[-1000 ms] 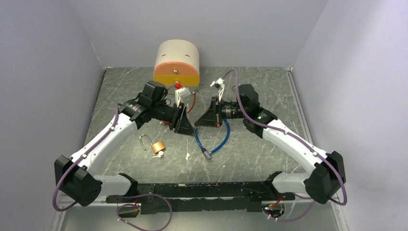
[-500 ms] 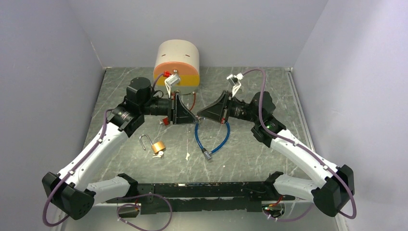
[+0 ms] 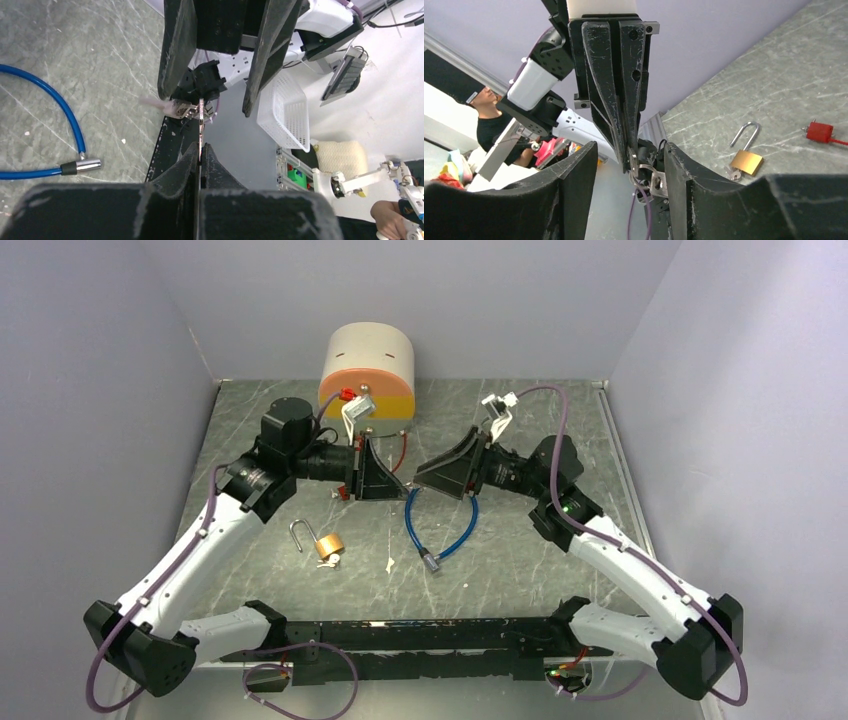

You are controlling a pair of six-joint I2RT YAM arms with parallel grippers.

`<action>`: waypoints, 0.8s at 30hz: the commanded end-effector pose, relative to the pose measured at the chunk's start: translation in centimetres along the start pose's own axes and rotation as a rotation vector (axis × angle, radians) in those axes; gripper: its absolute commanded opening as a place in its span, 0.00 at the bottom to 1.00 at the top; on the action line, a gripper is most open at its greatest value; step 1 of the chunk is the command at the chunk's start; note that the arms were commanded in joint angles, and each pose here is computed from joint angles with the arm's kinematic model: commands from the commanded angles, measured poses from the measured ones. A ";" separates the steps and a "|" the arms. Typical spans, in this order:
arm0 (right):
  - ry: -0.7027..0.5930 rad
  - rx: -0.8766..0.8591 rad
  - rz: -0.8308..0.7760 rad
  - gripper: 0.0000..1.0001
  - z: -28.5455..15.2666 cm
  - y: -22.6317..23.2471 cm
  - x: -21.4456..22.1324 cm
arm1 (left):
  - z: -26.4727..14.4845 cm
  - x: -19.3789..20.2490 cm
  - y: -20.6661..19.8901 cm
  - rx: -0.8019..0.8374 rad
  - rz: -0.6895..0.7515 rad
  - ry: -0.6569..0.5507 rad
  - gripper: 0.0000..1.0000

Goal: Unlock with the key

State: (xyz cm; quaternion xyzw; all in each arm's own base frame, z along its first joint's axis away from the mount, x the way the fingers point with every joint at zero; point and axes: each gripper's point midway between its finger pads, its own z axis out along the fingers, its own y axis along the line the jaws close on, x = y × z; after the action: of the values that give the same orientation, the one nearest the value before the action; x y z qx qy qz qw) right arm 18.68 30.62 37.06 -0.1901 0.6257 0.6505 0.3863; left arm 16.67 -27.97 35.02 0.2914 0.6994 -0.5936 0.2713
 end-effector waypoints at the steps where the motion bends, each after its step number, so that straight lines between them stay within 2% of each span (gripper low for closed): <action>1: -0.036 -0.054 -0.101 0.54 -0.7 2.4 -1.3 | -1.5 0.1 -2.9 0.054 0.147 0.055 0.03; 6: 0.033 -0.111 -0.174 0.43 -0.9 3.3 -0.4 | -1.9 1.1 -3.3 0.074 0.147 0.122 0.03; 13: 0.131 -0.132 -0.199 0.50 0.1 3.1 -0.1 | -2.0 1.8 -3.5 0.107 0.140 0.166 0.02; 24: 0.272 -0.175 -0.114 0.45 0.7 2.4 2.7 | -1.8 1.6 -2.6 0.068 0.144 0.149 0.03</action>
State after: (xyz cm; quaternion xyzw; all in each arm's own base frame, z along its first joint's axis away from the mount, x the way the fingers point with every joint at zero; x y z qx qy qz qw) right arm 16.48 32.16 35.73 -0.3100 0.6204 0.6422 0.3265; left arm 13.69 -26.46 34.23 0.3681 0.7006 -0.5730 0.2131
